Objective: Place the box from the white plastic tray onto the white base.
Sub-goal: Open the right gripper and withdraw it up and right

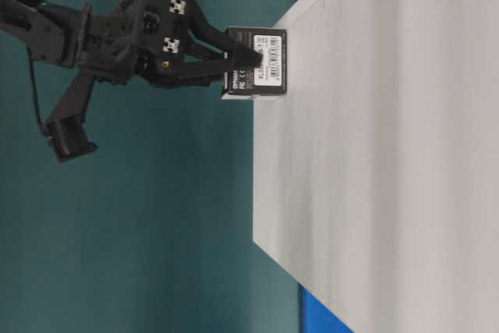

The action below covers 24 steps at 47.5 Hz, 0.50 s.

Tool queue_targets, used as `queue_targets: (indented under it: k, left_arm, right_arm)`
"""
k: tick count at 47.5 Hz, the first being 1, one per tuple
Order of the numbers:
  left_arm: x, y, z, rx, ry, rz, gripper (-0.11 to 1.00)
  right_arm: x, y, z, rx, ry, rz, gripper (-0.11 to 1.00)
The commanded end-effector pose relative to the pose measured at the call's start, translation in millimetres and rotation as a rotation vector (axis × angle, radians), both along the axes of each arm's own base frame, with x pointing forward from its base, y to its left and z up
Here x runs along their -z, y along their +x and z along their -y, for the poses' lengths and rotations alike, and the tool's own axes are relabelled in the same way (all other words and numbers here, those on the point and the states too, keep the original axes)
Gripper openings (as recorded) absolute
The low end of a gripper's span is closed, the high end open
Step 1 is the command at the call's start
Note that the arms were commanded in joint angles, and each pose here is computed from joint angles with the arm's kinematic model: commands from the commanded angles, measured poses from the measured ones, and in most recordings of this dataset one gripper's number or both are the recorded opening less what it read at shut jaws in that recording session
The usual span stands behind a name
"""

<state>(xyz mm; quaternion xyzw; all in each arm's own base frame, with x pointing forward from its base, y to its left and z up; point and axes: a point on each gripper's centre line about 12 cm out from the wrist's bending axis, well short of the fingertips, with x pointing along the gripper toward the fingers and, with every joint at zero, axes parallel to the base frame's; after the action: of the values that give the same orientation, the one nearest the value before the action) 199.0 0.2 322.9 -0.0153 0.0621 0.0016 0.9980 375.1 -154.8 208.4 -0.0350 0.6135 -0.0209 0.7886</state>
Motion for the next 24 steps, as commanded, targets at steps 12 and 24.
queue_targets:
  k: [12,24]
  left_arm:
    - [-12,2,-1,-0.003,0.000,0.031,-0.07]
    - [-12,2,0,0.001,0.000,0.032,-0.07]
  right_arm:
    - [1,3,-1,-0.013,-0.009,0.006,0.91]
    - [-20,5,-1,-0.009,-0.029,0.059,0.95]
